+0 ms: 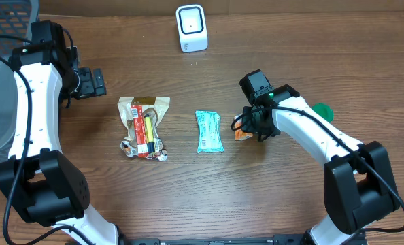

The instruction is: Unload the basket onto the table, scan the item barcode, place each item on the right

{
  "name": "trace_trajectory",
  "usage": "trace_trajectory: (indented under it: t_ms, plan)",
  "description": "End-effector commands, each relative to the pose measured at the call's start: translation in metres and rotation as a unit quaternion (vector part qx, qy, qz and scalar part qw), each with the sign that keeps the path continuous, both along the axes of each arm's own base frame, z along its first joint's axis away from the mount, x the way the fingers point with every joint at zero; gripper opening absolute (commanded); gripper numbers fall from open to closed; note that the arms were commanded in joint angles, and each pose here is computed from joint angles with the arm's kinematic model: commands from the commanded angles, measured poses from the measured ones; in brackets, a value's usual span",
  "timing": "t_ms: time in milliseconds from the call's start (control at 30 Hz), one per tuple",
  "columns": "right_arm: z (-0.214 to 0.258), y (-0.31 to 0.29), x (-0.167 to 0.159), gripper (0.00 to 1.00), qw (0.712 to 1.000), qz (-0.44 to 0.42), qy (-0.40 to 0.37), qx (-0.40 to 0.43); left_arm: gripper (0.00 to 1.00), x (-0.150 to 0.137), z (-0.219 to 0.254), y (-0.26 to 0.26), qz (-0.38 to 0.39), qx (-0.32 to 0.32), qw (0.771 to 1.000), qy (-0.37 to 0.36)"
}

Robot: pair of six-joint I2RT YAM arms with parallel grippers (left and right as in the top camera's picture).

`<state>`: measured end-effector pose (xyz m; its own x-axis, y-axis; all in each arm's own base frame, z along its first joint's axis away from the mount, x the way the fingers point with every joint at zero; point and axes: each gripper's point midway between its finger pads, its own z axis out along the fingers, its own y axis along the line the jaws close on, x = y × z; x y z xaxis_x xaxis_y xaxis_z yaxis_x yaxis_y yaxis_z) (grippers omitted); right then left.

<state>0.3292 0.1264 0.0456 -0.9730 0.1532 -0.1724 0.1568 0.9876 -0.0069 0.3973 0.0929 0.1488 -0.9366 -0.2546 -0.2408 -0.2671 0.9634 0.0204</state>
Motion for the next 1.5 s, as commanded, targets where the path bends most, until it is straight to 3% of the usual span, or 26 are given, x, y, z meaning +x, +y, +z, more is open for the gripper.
trace_trajectory:
  t_ms: [0, 67, 400, 500, 600, 667, 1467]
  plan:
    - [0.0, -0.01, 0.004, 0.47, 0.999, -0.007, -0.016, -0.031, 1.0, 0.005, 0.014, -0.004, -0.013, 0.003, 1.0, -0.02]
    - [0.001, -0.009, 0.007, 0.52, 0.999, -0.008, -0.021, -0.029, 1.0, 0.005, 0.014, -0.004, -0.013, 0.003, 1.0, -0.02]
    - [0.015, 0.007, 0.029, 0.53, 0.998, -0.006, -0.06, 0.008, 1.0, 0.005, 0.014, -0.004, -0.013, 0.003, 1.0, -0.02]
    - [0.016, 0.023, 0.03, 0.44, 0.997, -0.002, -0.056, 0.05, 1.0, 0.005, 0.014, -0.004, -0.013, 0.003, 1.0, -0.02]
    - [0.016, 0.029, 0.03, 0.27, 0.996, -0.024, -0.055, 0.07, 1.0, 0.005, 0.014, -0.004, -0.013, 0.003, 1.0, -0.02]
    - [0.016, 0.031, 0.032, 0.26, 0.995, -0.028, -0.058, 0.073, 1.0, 0.005, 0.014, -0.004, -0.013, 0.003, 1.0, -0.02]
    - [0.02, 0.055, 0.028, 0.28, 0.994, 0.021, -0.102, 0.02, 1.0, 0.005, 0.014, -0.004, -0.013, 0.003, 1.0, -0.02]
